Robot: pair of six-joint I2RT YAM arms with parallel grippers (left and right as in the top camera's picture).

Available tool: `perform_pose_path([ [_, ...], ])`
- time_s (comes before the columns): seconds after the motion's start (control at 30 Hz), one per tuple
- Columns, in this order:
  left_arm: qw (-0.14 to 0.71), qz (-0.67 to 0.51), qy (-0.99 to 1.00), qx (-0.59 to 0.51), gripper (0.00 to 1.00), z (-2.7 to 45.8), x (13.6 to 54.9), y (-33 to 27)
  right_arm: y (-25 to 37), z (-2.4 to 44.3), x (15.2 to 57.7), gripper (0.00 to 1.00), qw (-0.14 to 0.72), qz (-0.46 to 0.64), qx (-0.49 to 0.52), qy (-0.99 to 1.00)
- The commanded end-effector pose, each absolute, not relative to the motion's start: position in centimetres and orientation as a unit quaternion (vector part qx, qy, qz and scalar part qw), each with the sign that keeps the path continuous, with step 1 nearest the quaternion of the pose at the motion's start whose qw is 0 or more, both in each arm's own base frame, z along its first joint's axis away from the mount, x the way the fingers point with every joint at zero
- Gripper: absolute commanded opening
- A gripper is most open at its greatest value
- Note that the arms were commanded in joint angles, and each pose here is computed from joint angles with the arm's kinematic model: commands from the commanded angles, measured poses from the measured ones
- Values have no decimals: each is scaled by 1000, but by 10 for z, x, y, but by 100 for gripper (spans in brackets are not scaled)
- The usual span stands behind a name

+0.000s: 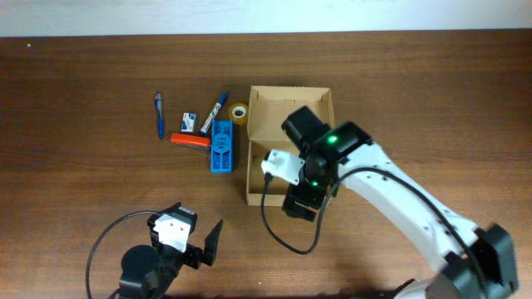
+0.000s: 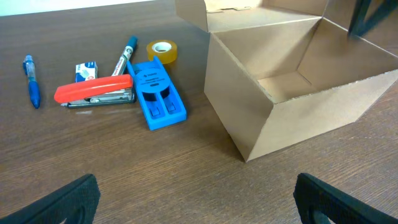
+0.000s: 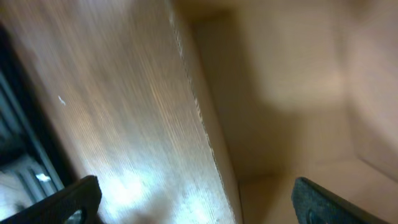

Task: Pack container
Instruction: 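Drag the cardboard box left toward the objects with the right gripper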

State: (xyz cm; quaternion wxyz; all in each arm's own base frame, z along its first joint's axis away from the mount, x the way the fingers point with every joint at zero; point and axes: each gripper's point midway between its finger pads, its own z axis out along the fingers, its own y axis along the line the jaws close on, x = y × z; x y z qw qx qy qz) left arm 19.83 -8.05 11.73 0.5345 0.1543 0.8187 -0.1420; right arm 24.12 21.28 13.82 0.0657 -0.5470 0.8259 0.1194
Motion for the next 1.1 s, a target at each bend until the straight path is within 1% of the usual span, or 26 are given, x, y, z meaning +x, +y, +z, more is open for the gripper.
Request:
perform_pose_path([
  [0.0,537,-143,818,148,99,118,199,-79,224,184,249,99,115,153,-463,866],
  [0.03,537,-143,818,148,100,118,199,-79,224,191,254,99,121,158,-426,882],
  [0.13,537,-143,818,148,100,118,199,-79,205,192,272,99,117,163,-308,930],
  [0.23,537,-143,818,148,100,118,199,-79,167,187,294,99,108,163,-169,966],
  [0.33,537,-143,818,148,100,118,199,-79,142,169,297,99,88,157,-107,978],
  [0.43,537,-143,818,148,100,118,199,-79,139,140,293,99,72,155,-88,981],
  [0.5,537,-143,818,148,100,118,199,-79,134,117,293,100,71,144,-52,986],
  [0.53,537,-143,818,148,99,118,199,-79,130,107,292,90,70,135,-40,988],
  [0.57,537,-143,818,148,100,118,199,-79,129,101,291,75,69,133,-39,988],
  [0.6,537,-143,818,148,100,118,199,-79,129,93,291,67,71,134,-39,988],
  [0.67,537,-143,818,148,100,118,199,-79,126,85,291,56,74,126,-34,989],
  [0.7,537,-143,818,148,100,118,199,-79,121,83,292,55,75,112,-23,991],
  [0.77,537,-143,818,148,100,118,199,-79,117,82,293,37,79,100,-22,992],
  [0.83,537,-143,818,148,100,118,199,-79,117,82,294,22,80,98,-22,992],
  [0.93,537,-143,818,148,100,118,199,-79,116,82,294,10,80,96,-22,992],
  [0.97,537,-143,818,148,100,118,199,-79,116,82,294,4,80,96,-22,992],
  [1.07,537,-143,818,148,100,118,199,-79,115,82,294,4,80,92,-17,992],
])
